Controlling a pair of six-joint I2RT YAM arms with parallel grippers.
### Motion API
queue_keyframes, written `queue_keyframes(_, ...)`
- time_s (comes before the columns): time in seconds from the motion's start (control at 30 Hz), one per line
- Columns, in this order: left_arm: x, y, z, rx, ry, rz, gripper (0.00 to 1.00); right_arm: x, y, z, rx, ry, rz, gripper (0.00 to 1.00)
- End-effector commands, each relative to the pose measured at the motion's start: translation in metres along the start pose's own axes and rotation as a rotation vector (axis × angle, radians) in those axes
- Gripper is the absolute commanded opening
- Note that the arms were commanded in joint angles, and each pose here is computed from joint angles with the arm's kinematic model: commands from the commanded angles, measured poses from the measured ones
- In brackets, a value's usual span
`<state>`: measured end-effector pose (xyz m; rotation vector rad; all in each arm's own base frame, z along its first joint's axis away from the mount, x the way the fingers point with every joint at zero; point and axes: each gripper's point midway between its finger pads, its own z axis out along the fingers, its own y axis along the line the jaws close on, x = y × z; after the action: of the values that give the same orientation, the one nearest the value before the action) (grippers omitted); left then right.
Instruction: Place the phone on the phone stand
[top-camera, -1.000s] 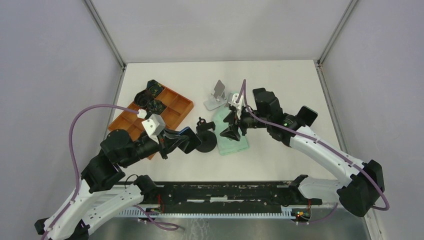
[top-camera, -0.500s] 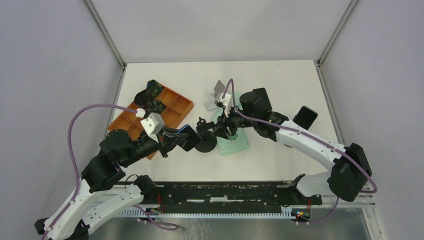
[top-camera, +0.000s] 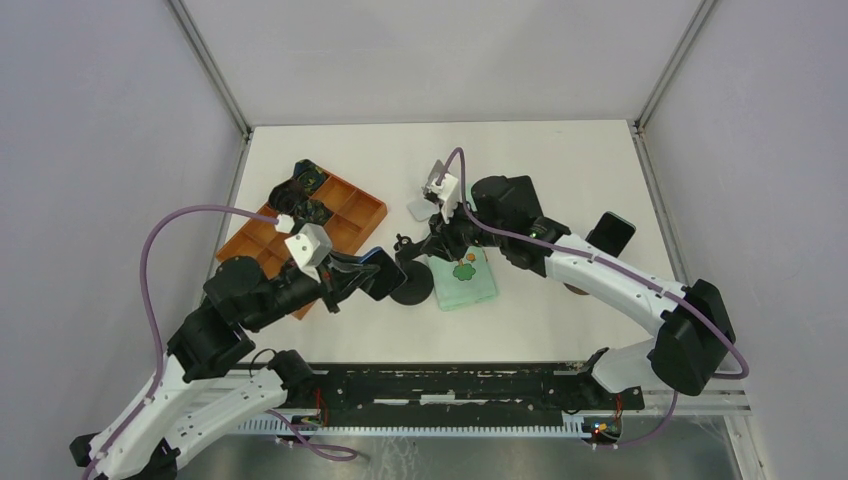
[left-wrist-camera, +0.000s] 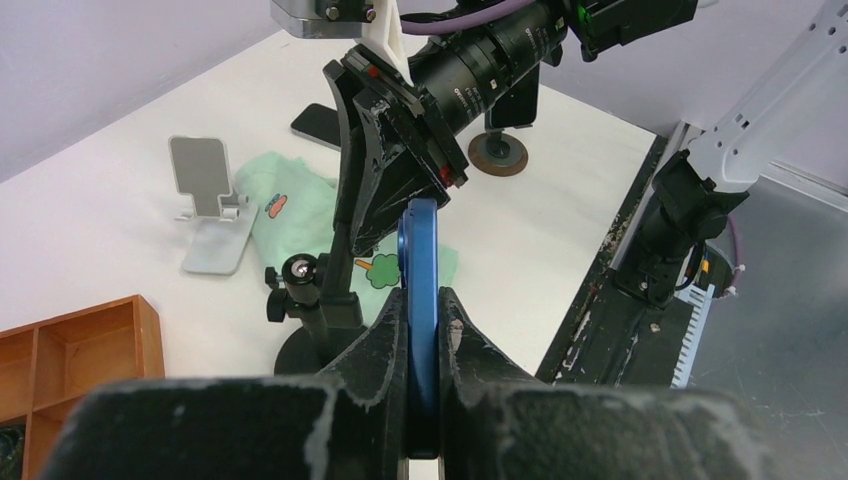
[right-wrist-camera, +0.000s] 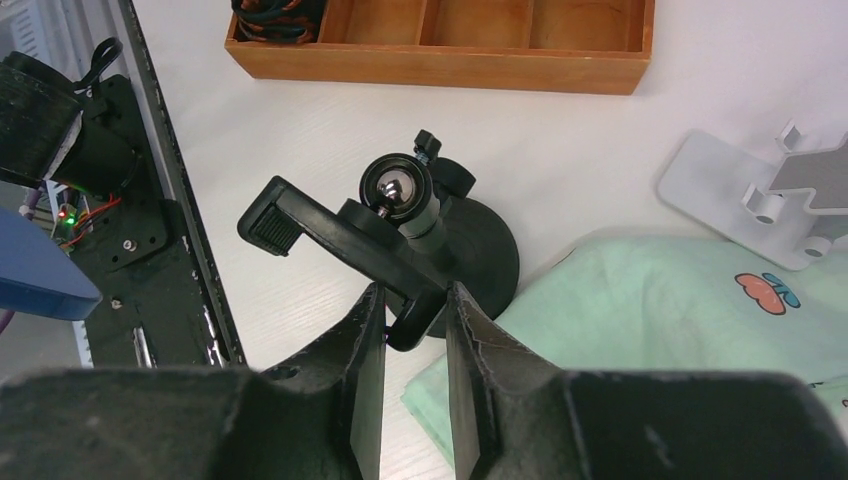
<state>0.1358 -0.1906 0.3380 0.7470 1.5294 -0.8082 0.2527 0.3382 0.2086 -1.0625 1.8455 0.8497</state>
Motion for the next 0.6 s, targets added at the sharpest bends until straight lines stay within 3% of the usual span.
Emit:
queue_keyframes(0.0,-0.031,-0.007,0.009,0.038,-0.107,-0.001,0.02,-0.023,-0.008,-0.007,0.06,-0.048,-0.035,0.28)
queue_keyframes(0.2,-0.031,-0.009,0.017,0.058,-0.096,0.003,0.02,-0.018,-0.016,-0.01,0.1,-0.034,-0.089,0.4)
queue_keyframes(0.57,-0.032,-0.01,0.025,0.073,-0.106,0.01,0.02,-0.015,-0.018,-0.013,0.114,-0.034,-0.104,0.36)
